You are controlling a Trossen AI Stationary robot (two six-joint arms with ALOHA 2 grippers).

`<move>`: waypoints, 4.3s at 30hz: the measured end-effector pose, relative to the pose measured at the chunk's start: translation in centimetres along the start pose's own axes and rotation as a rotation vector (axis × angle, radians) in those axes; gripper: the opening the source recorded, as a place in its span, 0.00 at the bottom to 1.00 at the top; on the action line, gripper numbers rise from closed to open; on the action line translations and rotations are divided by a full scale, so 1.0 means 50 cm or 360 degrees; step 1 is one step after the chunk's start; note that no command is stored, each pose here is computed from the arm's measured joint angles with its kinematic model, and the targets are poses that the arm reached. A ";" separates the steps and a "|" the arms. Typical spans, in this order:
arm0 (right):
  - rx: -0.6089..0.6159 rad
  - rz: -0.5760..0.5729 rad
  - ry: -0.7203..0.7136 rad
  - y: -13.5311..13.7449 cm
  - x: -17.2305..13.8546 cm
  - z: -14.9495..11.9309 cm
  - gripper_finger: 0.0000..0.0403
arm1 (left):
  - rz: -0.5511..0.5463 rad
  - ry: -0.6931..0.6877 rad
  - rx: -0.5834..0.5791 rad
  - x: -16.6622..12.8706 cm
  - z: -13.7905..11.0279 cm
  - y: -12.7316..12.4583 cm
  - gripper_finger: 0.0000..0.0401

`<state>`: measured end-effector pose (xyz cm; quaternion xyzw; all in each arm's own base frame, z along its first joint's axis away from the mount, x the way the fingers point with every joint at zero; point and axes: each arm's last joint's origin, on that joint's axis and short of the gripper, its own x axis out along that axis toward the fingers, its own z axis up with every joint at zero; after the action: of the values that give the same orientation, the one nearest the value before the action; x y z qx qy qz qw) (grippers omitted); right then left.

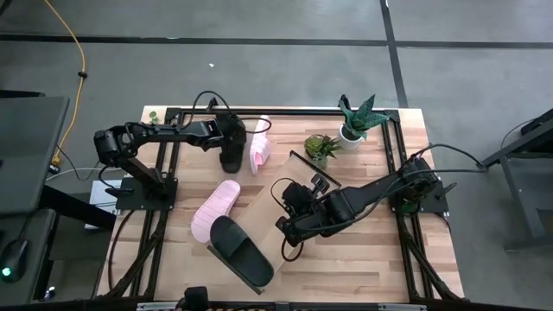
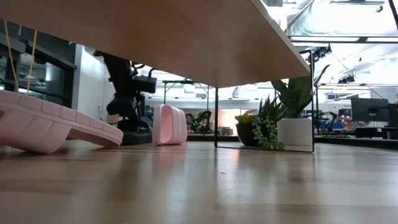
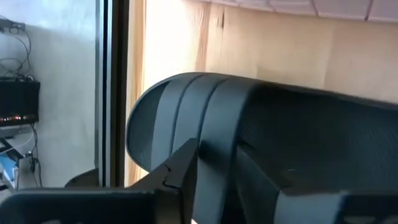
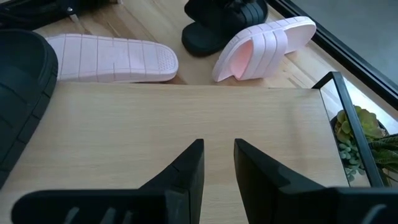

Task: Pick and place slides into the shelf
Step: Put the black slide on the shelf

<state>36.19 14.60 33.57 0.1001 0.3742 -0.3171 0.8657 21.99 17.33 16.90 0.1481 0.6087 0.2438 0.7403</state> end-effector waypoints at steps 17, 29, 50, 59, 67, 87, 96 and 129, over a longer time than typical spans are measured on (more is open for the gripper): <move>0.0003 -0.0014 -0.0010 -0.003 0.003 0.004 0.19 | -0.0051 0.0057 0.0023 -0.004 -0.005 -0.004 0.01; 0.0008 -0.0054 -0.0074 -0.007 -0.001 0.008 0.19 | 0.0009 0.0175 -0.0086 -0.069 0.022 0.048 0.01; 0.0111 -0.0067 -0.0285 -0.077 -0.081 0.048 0.19 | 0.0070 -0.0032 -0.0377 -0.365 0.037 0.159 0.00; 0.0280 0.0187 -0.0144 -0.089 -0.078 0.079 0.23 | -0.0005 -0.0295 -0.0417 -0.499 0.071 0.110 0.00; 0.0405 0.0518 -0.0078 -0.084 -0.059 0.122 0.44 | 0.0055 -0.0483 -0.0313 -0.565 0.091 0.016 0.00; 0.0762 0.0868 -0.0008 -0.101 -0.027 0.184 0.64 | 0.0284 -0.0559 -0.0196 -0.584 0.127 -0.091 0.00; 0.0985 0.0973 -0.0175 -0.113 -0.020 0.225 0.64 | 0.0398 -0.0562 -0.0197 -0.585 0.126 -0.087 0.00; 0.1182 0.1197 -0.0299 -0.176 0.015 0.300 0.64 | 0.0692 -0.0738 -0.0195 -0.673 0.139 -0.021 0.00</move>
<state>39.86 1.23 44.11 0.4981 0.0961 -0.1037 0.8555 24.26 -1.22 45.75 0.2813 0.3622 0.3924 0.7973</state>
